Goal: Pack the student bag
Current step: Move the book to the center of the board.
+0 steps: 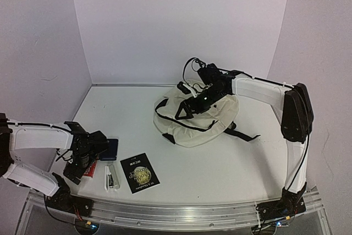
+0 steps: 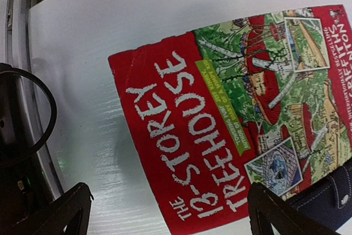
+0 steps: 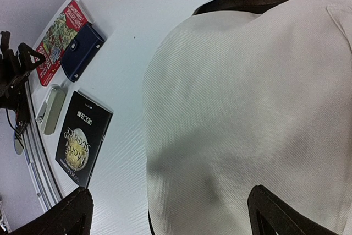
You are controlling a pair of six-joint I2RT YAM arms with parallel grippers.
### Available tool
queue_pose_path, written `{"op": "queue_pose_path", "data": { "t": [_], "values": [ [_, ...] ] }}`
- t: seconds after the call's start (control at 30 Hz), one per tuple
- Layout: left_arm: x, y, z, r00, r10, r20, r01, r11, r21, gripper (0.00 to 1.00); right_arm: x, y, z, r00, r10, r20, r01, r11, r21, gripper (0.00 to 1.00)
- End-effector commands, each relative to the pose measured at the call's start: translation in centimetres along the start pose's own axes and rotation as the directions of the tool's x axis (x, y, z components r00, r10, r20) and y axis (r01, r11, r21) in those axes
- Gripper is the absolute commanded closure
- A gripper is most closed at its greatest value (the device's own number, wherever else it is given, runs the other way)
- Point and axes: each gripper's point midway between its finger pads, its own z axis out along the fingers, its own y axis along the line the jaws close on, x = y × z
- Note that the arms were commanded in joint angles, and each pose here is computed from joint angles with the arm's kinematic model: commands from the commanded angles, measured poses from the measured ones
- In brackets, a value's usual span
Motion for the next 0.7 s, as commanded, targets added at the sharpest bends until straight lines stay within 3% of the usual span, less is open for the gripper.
{"op": "queue_pose_path", "data": {
  "t": [0.0, 0.33, 0.5, 0.67],
  "values": [
    [1.3, -1.4, 1.2, 0.893, -0.446, -0.067, 0.447, 0.895, 0.001, 0.0, -1.9, 1.5, -2.3, 0.997, -0.039, 0.066, 0.04, 0.999, -0.009, 0.02],
    [-1.0, -6.6, 2.1, 0.935, -0.353, -0.03, 0.351, 0.914, 0.204, 0.02, -1.7, 1.5, -2.5, 0.997, -0.043, 0.063, 0.043, 0.999, -0.002, 0.02],
    [-0.7, -9.9, 3.6, 0.979, -0.181, -0.098, 0.201, 0.941, 0.272, 0.07, -1.8, 1.5, -2.6, 0.997, -0.045, 0.066, 0.045, 0.999, -0.001, 0.02],
    [0.8, -13.8, 4.8, 0.985, 0.002, -0.17, 0.057, 0.937, 0.343, 0.08, -2.1, 1.6, -2.7, 0.997, -0.042, 0.071, 0.043, 0.999, -0.005, 0.02]
  ]
}}
